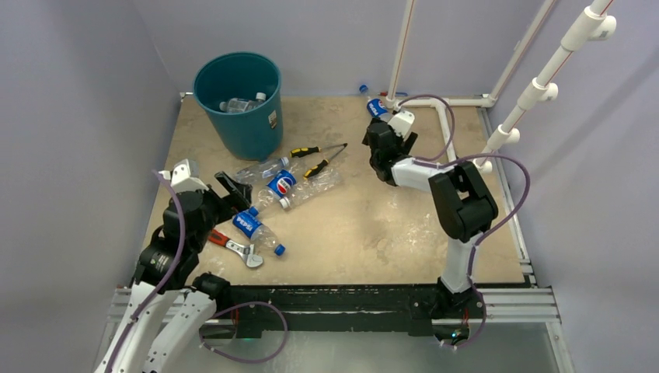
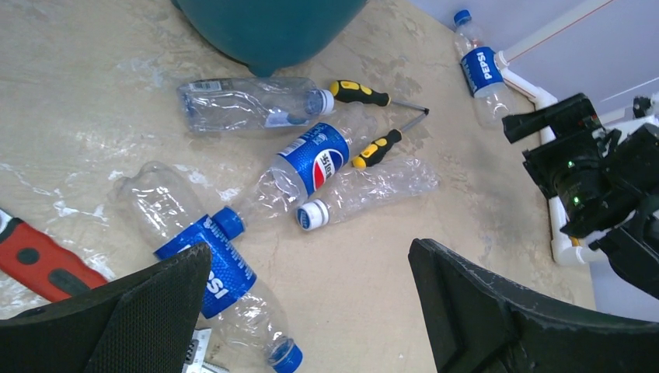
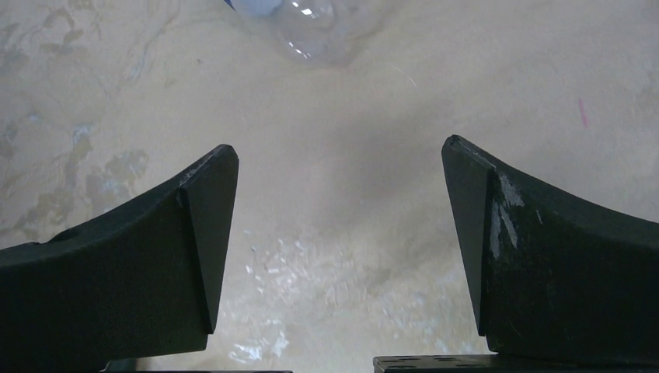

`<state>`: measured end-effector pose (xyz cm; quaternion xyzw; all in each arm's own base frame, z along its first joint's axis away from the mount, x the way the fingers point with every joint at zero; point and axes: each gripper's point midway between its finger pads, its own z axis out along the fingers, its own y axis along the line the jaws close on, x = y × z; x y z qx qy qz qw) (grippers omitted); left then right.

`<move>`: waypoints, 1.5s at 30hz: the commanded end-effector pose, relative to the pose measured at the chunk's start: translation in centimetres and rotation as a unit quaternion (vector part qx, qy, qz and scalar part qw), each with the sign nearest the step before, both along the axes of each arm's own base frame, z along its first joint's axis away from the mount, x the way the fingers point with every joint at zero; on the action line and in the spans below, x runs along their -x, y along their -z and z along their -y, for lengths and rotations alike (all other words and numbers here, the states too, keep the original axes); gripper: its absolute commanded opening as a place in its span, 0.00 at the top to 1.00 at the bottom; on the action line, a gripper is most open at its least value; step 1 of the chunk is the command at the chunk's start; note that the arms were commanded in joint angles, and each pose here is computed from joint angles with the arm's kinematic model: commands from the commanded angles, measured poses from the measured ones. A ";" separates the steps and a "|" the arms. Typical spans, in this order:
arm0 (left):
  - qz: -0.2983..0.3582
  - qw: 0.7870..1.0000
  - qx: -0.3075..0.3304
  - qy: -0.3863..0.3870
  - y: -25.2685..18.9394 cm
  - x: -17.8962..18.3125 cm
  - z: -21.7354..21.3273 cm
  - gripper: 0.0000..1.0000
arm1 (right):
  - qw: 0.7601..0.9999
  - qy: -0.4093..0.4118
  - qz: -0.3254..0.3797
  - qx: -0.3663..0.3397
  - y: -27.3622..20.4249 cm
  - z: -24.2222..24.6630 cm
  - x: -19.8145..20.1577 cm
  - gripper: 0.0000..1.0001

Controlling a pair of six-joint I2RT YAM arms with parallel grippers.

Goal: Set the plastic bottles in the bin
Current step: Pick up the plastic bottle from the corner of the board.

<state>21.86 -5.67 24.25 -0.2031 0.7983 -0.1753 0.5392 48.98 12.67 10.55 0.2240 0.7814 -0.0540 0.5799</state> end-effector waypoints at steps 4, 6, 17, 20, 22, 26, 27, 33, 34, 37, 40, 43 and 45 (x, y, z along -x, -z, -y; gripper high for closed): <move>0.000 0.998 0.051 0.040 0.7 -1.5 2.8 0.01 | 0.998 -0.035 0.044 0.023 -2.8 -0.8 -5.9 0.01; -0.007 0.997 0.054 0.047 1.2 -1.7 3.2 0.01 | 0.998 -0.036 0.044 0.031 -2.6 -0.4 -6.9 0.01; -0.013 0.997 0.064 0.050 3.2 -2.6 3.9 0.01 | 0.997 -0.044 0.032 0.050 -1.1 2.0 -10.9 0.01; -0.016 0.996 0.070 0.053 3.6 -2.9 4.2 0.01 | 0.996 -0.065 0.022 0.056 -0.3 1.3 -11.9 0.01; -0.021 0.996 0.072 0.059 3.8 -3.0 4.5 0.01 | 0.995 -0.077 0.020 0.053 -0.1 0.8 -12.4 0.01; -0.022 0.995 0.072 0.060 4.2 -3.1 4.6 0.01 | 0.994 -0.094 0.009 0.049 0.8 0.1 -12.9 0.01; -0.023 0.995 0.072 0.059 4.3 -3.2 4.6 0.01 | 0.994 -0.096 0.006 0.049 1.0 0.1 -13.0 0.01; -0.023 0.995 0.075 0.066 4.3 -3.2 4.9 0.01 | 0.992 -0.116 0.020 0.037 0.1 -0.6 -12.4 0.05; -0.022 0.995 0.076 0.066 4.3 -3.2 4.9 0.01 | 0.992 -0.123 0.020 0.035 0.0 -0.8 -12.3 0.05; -0.019 0.994 0.080 0.065 4.3 -3.3 4.9 0.01 | 0.991 -0.134 0.012 0.022 0.2 -1.2 -11.7 0.06; -0.016 0.994 0.086 0.073 4.1 -3.2 5.3 0.02 | 0.988 -0.153 0.014 0.014 -0.3 -2.0 -10.9 0.08; -0.013 0.993 0.093 0.077 4.0 -3.1 5.4 0.02 | 0.989 -0.145 0.010 0.019 -0.7 -1.8 -10.6 0.06; -0.011 0.992 0.094 0.078 4.0 -2.9 5.5 0.02 | 0.989 -0.144 -0.008 0.023 -0.2 -1.7 -10.6 0.03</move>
